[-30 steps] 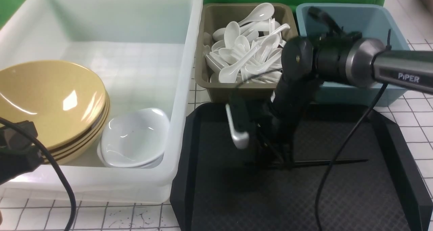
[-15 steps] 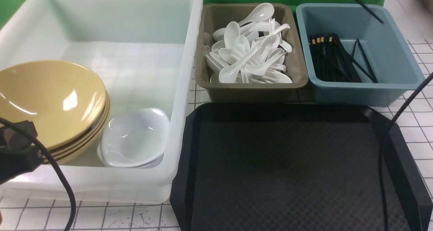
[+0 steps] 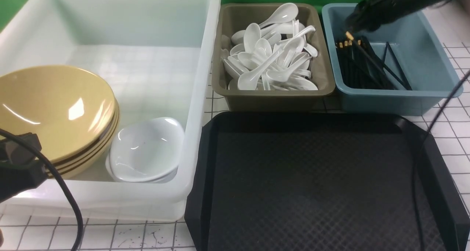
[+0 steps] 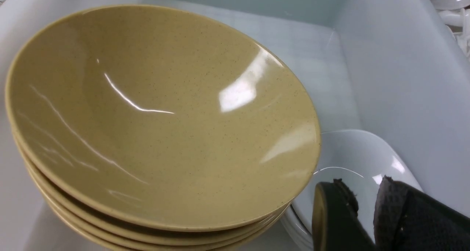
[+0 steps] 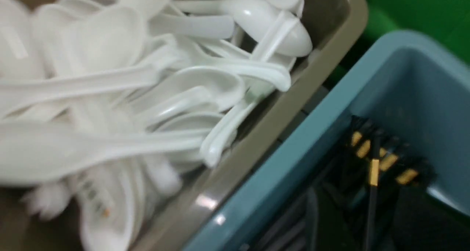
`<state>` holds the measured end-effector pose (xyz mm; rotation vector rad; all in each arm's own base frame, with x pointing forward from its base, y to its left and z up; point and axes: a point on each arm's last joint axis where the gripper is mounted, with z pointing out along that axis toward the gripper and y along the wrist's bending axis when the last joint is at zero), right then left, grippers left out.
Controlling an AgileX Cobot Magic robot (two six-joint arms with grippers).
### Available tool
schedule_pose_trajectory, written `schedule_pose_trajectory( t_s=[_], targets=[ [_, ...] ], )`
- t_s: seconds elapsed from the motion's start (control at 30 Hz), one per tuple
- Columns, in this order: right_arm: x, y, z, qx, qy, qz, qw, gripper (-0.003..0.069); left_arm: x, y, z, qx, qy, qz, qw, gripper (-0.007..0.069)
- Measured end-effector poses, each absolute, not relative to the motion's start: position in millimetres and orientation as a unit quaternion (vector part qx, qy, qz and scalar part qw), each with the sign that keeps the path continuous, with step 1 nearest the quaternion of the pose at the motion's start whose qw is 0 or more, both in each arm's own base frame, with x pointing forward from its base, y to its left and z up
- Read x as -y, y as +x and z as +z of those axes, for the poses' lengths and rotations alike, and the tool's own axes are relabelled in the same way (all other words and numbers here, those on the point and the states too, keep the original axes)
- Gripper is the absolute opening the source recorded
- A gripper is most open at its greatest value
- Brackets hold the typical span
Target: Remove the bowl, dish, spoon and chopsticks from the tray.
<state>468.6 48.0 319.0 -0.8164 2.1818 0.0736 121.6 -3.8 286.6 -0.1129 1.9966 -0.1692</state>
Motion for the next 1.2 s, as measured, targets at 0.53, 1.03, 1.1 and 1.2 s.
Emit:
schedule_pose_trajectory(
  t_s=[0.53,1.03,1.1,1.2],
  targets=[
    [-33.2,231.6,465.1,-0.851,-0.24,0.003,0.467,0.0038,3.9,121.5,286.3,-0.839,-0.047,-0.071,0.537,0.0131],
    [-17.0,82.0,285.2,-0.862,-0.176,0.007,0.476,0.0038,3.9,121.5,286.3,-0.839,-0.047,-0.071,0.537,0.0132],
    [-14.7,70.7,270.6,-0.856,-0.176,-0.003,0.486,0.0038,3.9,121.5,286.3,-0.839,-0.047,-0.071,0.537,0.0132],
    [-11.4,59.0,251.7,-0.826,-0.154,-0.013,0.542,0.0038,3.9,121.5,286.3,-0.839,-0.047,-0.071,0.537,0.0132]
  ],
)
